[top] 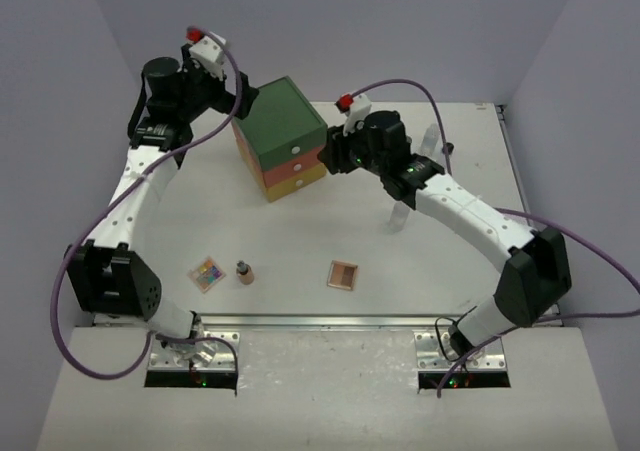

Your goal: Organize the makeup

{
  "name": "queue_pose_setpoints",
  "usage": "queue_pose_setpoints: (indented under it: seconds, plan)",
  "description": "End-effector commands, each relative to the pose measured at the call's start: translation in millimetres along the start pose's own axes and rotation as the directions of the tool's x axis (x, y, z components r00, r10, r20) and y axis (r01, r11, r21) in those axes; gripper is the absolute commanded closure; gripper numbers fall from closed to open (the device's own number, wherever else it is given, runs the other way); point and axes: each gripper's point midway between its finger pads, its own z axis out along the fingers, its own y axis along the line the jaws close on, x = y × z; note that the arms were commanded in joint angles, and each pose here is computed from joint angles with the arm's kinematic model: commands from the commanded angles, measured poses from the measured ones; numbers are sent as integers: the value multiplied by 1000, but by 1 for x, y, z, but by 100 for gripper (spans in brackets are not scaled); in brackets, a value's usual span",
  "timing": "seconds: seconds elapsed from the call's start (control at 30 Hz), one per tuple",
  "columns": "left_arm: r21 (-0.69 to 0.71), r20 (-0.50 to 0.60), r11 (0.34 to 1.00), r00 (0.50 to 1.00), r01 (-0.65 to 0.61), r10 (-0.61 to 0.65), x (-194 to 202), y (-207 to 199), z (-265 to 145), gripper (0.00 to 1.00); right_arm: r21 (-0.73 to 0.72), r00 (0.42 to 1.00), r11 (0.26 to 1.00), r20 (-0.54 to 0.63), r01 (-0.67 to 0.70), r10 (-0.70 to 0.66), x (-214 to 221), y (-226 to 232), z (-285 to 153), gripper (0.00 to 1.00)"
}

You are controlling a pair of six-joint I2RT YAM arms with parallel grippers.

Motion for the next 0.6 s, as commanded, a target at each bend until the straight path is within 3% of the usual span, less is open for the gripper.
queue_pose_setpoints:
  seconds: [0.0,0.23,0.57]
  plan:
    - [-68,-75,997,997,-36,31,16,13,20,3,5,986,1000,164,17,-18,-39,14,32,55]
    - [-113,-129,994,992,-15,0,48,31,51,3,37,986,999,164,-40,33,-22,15,81,61]
    - [-137,-191,989,981,-56,29,84,34,56,3,61,978,998,207,-28,15,-22,14,106,60]
